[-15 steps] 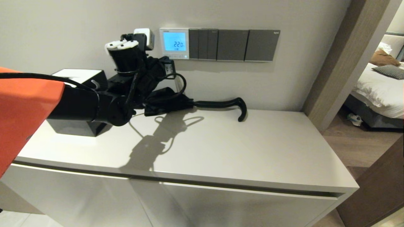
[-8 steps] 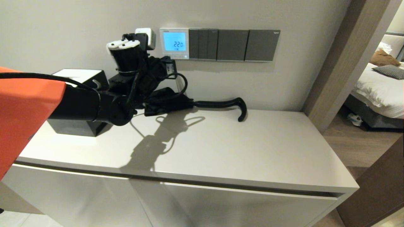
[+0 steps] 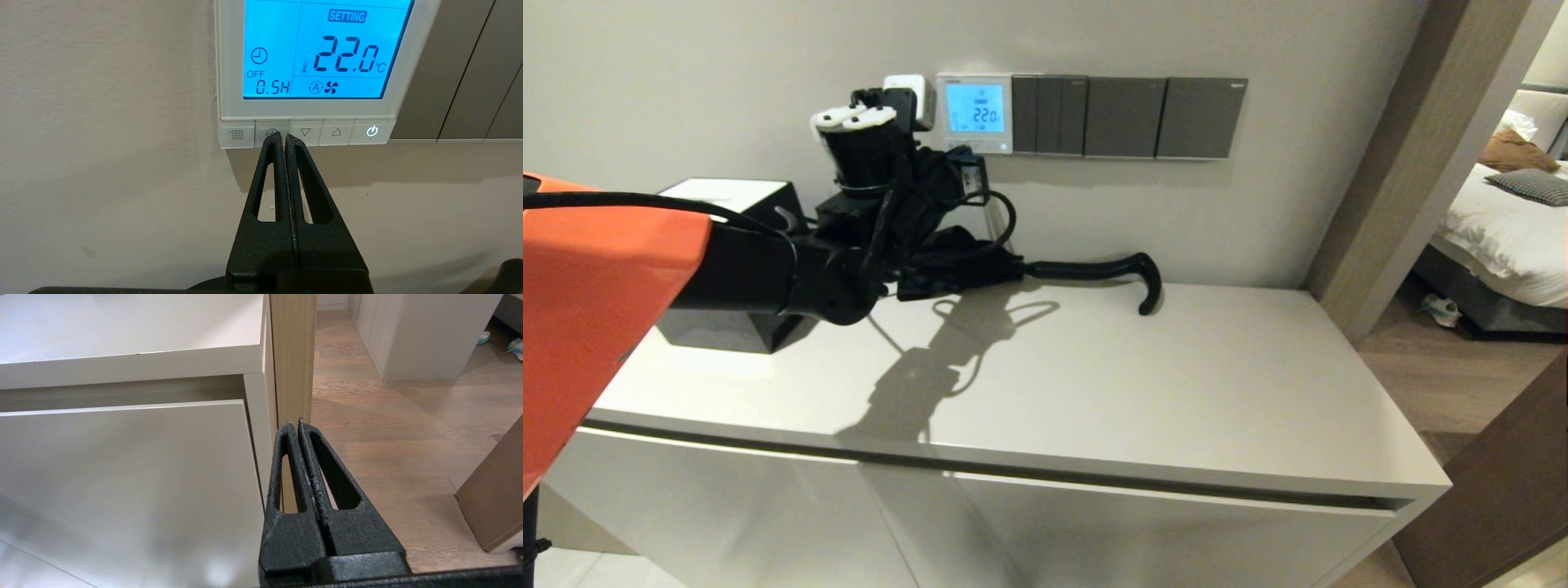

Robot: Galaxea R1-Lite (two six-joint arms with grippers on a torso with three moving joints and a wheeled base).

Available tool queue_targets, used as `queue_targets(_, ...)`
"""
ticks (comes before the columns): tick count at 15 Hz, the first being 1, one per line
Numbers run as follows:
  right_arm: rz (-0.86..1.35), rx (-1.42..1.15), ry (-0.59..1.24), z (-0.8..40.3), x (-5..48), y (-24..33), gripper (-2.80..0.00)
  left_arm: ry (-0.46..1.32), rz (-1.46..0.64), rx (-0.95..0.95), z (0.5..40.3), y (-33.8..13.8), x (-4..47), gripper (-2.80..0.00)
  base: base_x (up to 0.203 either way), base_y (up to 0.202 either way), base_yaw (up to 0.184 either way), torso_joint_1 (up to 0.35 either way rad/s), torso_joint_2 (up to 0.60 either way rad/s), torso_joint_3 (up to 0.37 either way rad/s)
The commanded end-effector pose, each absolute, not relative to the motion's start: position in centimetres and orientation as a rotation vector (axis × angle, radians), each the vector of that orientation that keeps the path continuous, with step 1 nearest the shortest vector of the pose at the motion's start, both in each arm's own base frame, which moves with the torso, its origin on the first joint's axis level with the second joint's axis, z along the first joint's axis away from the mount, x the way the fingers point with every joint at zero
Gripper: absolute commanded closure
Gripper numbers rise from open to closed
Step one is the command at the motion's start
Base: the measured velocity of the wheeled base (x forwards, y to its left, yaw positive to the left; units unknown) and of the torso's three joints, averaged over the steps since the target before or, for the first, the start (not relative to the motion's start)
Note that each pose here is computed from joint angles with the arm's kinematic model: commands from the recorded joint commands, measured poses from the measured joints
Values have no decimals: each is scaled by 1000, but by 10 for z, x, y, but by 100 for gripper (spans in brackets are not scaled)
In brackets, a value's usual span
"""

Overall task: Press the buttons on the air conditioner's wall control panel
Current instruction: Press the temperature increase button

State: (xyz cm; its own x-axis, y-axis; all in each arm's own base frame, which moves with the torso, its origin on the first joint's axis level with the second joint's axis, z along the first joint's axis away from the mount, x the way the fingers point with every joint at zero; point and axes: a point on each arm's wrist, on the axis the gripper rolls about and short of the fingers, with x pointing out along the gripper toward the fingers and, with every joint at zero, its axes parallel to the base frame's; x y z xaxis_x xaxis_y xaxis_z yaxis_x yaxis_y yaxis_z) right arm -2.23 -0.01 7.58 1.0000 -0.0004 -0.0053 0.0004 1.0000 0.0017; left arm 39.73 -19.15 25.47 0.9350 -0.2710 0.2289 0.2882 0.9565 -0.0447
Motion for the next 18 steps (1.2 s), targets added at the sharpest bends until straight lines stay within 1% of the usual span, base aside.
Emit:
queue_targets(1,0,2,8,75,-22,0,0,-222,-283,-79,253,-192,400,0,0,0,0,0,0,0)
queue_targets(9,0,2,8,75,-22,0,0,-225,-282,-81,255,-189,393,0,0,0,0,0,0,0)
queue_targets(11,0,2,8,75,-22,0,0,-232,-282,-83,263,-181,376,0,0,0,0,0,0,0)
queue_targets(18,0,2,8,75,-22,0,0,-239,-282,-84,265,-172,358,0,0,0,0,0,0,0)
